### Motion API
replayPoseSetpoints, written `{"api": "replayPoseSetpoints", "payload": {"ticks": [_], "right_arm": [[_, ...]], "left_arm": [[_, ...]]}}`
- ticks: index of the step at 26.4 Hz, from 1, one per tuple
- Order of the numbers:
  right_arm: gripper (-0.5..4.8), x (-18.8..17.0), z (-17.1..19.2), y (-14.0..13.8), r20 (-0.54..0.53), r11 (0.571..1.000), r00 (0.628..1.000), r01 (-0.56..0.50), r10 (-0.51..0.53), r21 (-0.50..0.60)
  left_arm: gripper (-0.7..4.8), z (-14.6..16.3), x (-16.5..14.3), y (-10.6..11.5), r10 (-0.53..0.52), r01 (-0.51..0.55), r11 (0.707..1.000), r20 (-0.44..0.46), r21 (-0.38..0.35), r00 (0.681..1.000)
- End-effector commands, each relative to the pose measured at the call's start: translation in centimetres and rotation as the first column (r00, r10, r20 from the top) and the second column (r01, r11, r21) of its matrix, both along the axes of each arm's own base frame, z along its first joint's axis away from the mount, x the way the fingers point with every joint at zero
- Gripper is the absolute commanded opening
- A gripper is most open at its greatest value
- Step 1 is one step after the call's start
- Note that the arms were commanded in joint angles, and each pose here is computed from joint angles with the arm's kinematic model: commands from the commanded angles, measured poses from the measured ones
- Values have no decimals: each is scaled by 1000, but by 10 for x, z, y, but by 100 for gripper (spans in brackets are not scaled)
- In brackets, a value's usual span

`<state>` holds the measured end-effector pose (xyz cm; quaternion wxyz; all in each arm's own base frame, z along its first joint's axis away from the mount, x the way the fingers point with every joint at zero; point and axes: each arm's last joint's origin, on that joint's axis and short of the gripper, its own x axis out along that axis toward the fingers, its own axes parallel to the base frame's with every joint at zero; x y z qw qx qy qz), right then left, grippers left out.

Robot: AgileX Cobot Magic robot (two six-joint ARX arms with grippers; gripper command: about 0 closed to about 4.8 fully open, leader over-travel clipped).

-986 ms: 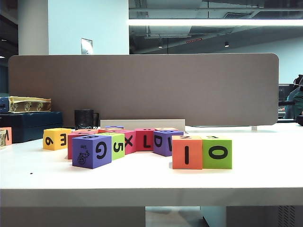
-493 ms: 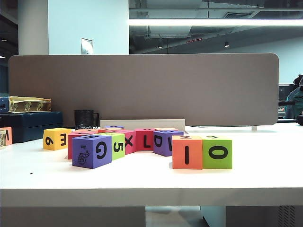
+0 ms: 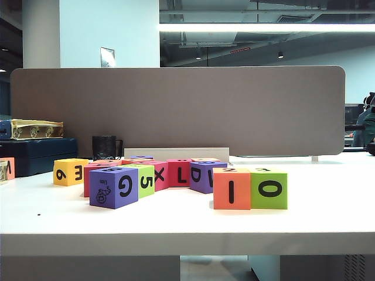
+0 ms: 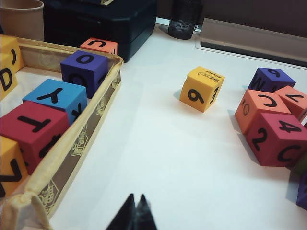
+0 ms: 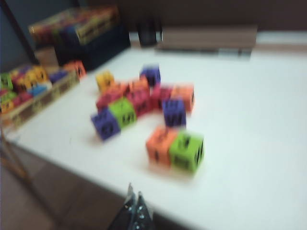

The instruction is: Select the appropriate blocks from the scattered letter blocks on the table and arrange them in a row to spell out "23".

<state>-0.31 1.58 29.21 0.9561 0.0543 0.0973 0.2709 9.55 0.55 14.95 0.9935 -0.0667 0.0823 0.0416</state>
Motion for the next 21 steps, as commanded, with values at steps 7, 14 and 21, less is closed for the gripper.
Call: {"api": "replayPoseSetpoints", "payload": {"ticks": [7, 14, 21], "right_arm": [[-1, 1, 30, -6, 326, 970, 915, 243, -237, 22], [-1, 7, 26, -12, 313, 909, 858, 415, -408, 47], [-1, 33, 6, -12, 329, 907, 848, 414, -416, 79]], "left_arm": [[-5, 0, 0, 0, -7, 7, 1000, -6, -5, 1000], [-5, 0, 0, 0, -7, 7, 1000, -6, -5, 1000], [-5, 0, 0, 0, -7, 7, 1000, -6, -5, 1000]]}}
